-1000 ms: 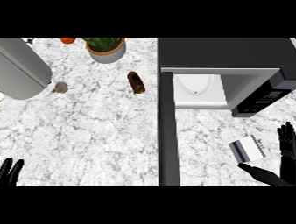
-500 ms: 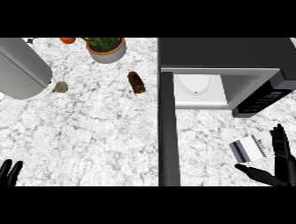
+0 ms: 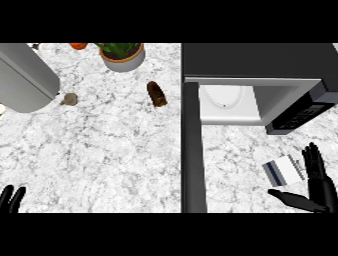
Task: Pick up the milk, place it into the microwave and close the microwave
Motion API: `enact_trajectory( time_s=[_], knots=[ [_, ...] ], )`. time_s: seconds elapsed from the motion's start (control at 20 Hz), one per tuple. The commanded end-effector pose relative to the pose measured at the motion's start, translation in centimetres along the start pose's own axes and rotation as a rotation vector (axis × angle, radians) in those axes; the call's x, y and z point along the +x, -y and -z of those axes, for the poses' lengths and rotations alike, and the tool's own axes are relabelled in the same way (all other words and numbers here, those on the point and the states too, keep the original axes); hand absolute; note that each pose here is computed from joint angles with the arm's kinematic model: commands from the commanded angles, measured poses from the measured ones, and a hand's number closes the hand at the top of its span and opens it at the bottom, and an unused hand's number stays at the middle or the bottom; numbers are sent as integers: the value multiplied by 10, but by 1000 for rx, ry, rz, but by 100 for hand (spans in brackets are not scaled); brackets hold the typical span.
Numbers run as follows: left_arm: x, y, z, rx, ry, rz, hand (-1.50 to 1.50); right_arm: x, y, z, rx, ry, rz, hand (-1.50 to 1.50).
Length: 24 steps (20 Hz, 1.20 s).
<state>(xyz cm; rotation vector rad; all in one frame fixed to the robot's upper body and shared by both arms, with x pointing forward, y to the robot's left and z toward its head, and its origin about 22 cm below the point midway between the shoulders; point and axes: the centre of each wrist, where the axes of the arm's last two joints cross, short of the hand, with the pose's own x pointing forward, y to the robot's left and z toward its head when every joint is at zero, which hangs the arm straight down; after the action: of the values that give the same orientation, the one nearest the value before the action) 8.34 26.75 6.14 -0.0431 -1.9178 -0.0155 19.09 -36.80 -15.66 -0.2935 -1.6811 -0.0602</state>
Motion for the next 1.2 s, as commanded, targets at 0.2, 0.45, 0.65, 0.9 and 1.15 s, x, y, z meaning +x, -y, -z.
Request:
enact_trajectory(
  time_s=[0.2, 0.45, 0.65, 0.9, 1.15],
  knots=[
    [-3, 0, -6, 3, -2, -1, -150, -3, 5, 5, -20, 64, 24, -150],
    [5, -4, -3, 3, 5, -9, -150, -14, -28, -9, -22, 97, 160, 150],
    [-19, -13, -4, 7, 9, -13, -150, -7, -32, 6, 8, 125, 279, 150],
    [6, -7, -2, 7, -4, 10, -150, -6, -25, 4, -7, 147, 324, 150],
    [-9, -19, -4, 17, -7, 5, -150, 1, -58, 19, 76, 131, 358, 150]
  ],
)
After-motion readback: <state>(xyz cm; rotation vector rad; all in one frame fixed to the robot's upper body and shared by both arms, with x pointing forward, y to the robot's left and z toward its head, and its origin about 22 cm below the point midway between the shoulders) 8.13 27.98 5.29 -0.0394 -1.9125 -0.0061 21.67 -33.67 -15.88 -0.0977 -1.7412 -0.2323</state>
